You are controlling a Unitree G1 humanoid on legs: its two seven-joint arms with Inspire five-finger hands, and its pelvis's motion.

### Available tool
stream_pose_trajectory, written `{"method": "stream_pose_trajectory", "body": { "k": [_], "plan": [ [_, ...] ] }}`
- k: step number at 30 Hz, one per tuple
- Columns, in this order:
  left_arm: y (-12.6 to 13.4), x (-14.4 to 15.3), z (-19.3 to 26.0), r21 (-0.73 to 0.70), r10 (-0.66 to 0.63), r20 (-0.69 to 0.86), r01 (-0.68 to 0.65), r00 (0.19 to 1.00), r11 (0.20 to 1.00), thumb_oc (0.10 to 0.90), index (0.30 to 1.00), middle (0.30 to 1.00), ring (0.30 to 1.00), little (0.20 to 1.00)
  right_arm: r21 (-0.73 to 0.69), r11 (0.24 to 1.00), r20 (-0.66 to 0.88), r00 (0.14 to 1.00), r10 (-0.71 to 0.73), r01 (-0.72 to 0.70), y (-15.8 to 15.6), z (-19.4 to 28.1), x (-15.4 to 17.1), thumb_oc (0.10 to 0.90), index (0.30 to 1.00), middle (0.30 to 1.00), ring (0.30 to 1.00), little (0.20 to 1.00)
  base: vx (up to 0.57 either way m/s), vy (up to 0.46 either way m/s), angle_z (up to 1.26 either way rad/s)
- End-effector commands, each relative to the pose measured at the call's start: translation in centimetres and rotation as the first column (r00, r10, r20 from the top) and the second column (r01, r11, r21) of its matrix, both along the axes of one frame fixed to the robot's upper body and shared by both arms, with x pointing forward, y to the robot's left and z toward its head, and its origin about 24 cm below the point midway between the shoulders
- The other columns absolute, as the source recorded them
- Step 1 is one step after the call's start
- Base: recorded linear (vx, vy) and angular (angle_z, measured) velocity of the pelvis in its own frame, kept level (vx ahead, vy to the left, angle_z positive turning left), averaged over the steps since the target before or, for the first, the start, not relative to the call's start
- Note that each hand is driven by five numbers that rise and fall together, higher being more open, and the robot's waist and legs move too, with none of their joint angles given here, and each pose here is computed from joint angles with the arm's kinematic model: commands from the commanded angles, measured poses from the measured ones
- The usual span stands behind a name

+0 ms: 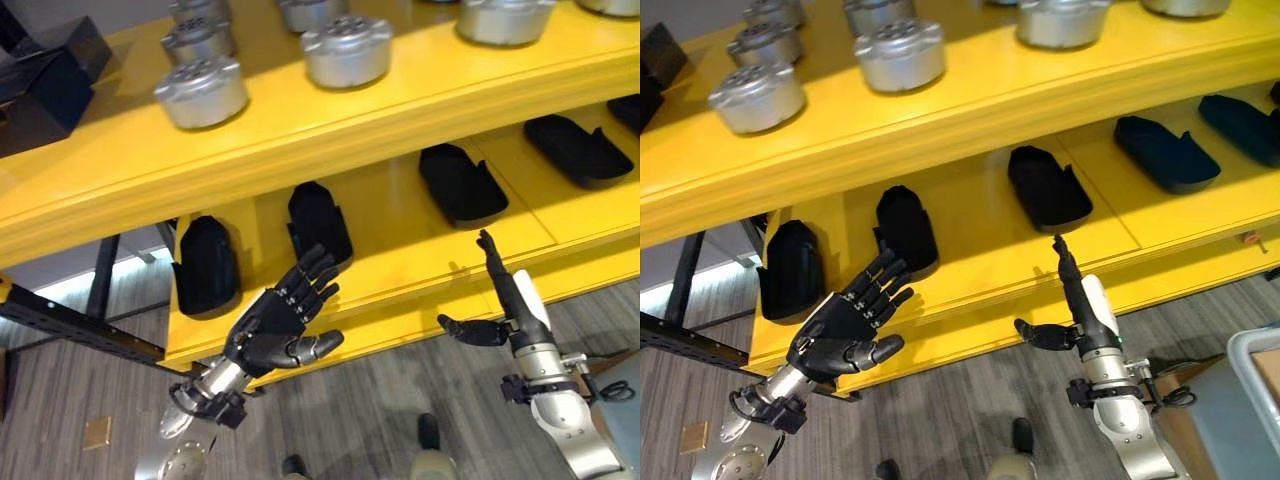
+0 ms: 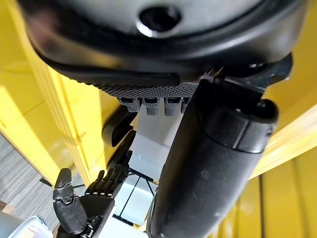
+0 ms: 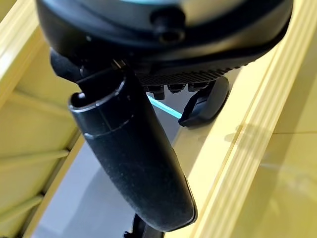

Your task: Move parts from the plastic box to the shelf.

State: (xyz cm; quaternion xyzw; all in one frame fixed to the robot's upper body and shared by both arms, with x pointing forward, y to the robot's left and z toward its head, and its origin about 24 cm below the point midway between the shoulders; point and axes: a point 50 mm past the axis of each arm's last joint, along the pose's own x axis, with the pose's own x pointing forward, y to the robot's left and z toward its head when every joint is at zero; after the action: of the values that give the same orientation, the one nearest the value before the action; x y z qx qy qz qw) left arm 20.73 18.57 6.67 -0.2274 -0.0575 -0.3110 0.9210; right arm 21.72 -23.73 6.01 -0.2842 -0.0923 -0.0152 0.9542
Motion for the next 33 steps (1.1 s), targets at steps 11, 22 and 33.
{"method": "stream_pose_trajectory", "body": {
  "k": [11,22,33],
  "plan": [
    [2.3,-1.2,3.1,-0.022,0.048,0.201,-0.044,0.978,0.999,0.900,1.000,1.000,1.000,1.000,0.037,0.984,0.197,0.967,0.162,-0.173,3.3,4.2,1.0,0.900,1.000,1.000,1.000,1.000,-0.03,0.148,0.21],
    [1.7,-0.8,3.1,-0.037,-0.096,0.201,0.105,0.975,0.994,0.900,1.000,1.000,1.000,1.000,-0.020,0.981,0.193,0.962,0.193,-0.192,4.0,4.5,1.8,0.900,1.000,1.000,1.000,1.000,-0.04,0.199,0.23],
    [-2.8,0.5,4.5,-0.098,-0.203,0.260,0.234,0.944,0.967,0.900,1.000,1.000,1.000,1.000,0.005,0.961,0.219,0.938,0.268,-0.276,5.4,4.8,1.7,0.900,1.000,1.000,1.000,1.000,0.02,0.015,0.02]
  ]
}}
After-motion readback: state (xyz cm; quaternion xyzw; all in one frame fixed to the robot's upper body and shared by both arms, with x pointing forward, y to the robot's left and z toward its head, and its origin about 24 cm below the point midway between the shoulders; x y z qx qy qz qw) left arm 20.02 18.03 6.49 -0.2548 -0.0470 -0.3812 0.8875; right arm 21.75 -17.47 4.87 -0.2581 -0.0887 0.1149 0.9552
